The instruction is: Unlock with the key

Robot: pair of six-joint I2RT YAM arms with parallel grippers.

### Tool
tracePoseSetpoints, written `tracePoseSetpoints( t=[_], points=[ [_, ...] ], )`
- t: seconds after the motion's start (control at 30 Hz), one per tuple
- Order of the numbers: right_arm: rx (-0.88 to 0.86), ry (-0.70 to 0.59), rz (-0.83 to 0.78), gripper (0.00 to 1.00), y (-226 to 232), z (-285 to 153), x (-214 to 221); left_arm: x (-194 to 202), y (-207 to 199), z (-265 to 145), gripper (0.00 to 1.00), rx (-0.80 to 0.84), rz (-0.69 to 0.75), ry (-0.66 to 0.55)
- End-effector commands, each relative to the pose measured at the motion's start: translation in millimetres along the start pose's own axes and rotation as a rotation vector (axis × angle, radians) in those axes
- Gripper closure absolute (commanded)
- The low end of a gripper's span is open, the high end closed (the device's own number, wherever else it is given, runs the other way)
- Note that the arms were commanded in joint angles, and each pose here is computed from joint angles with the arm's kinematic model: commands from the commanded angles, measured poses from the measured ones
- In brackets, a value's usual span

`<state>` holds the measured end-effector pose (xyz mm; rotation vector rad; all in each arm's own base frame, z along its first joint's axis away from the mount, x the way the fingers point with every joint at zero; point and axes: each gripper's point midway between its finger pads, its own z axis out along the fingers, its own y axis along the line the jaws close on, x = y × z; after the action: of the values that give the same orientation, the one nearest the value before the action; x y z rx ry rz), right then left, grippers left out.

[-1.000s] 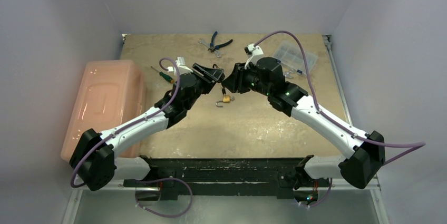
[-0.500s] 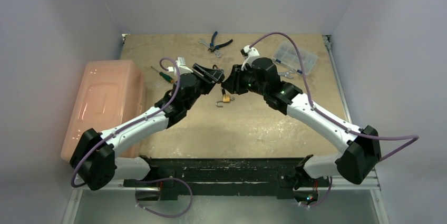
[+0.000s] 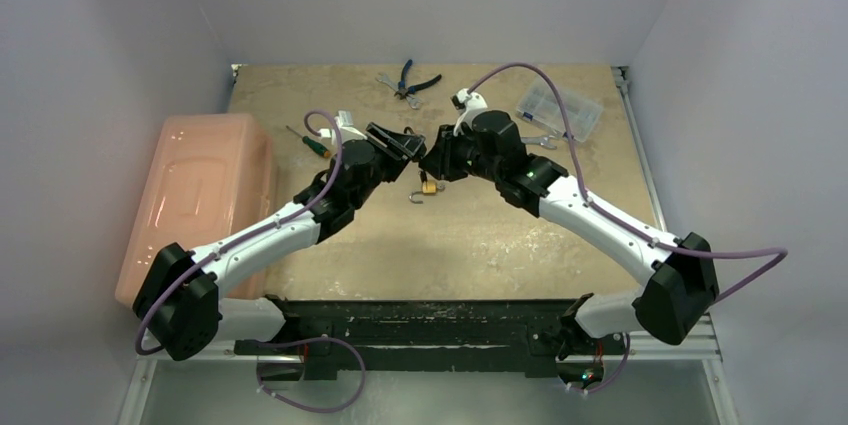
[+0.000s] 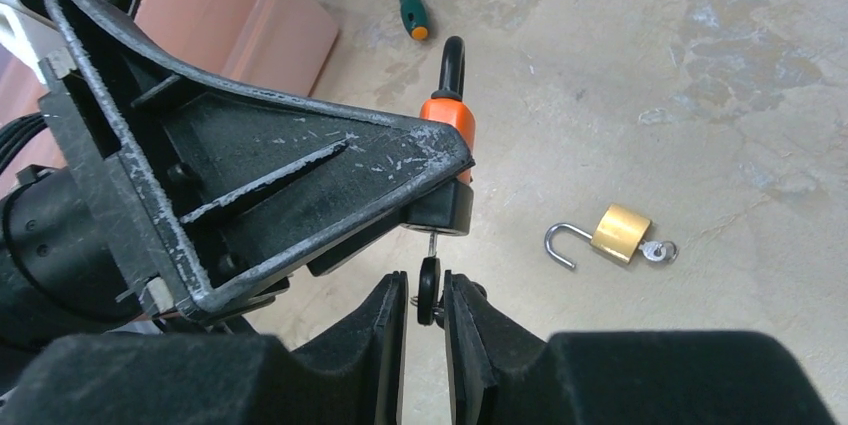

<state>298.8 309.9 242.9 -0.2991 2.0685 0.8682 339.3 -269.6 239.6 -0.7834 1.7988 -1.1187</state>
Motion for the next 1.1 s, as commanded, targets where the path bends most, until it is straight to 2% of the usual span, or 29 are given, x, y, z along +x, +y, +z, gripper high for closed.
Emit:
tracePoseSetpoints(
  t=[0.0, 0.1, 0.23, 0.6, 1.07],
  points=[
    [-0.006, -0.018, -0.022, 0.75, 4.1, 4.3, -3.8, -14.6, -36.7, -3.4, 1.0, 0.098, -0.051, -0.031],
    [0.006, -0.017, -0.03, 0.81, 3.0, 5.5, -3.8, -14.4, -37.1, -3.4, 1.0, 0.098, -0.051, -0.029],
    [0.02, -0.02, -0.037, 1.0, 1.2, 6.2, -4.0, -14.8, -38.3, -3.9, 1.0, 0.102, -0.053, -0.029],
    [0.049, -0.068, -0.038, 1.0, 0.3, 6.7, -16.3, -9.2, -38.3, -2.6, 1.0, 0.1, -0.059, 0.0],
    [-0.001, -0.152, -0.044, 1.0, 22.3, 17.0, -56.2, -2.1, -35.7, -0.1, 1.0, 0.101, -0.078, 0.029]
  ],
)
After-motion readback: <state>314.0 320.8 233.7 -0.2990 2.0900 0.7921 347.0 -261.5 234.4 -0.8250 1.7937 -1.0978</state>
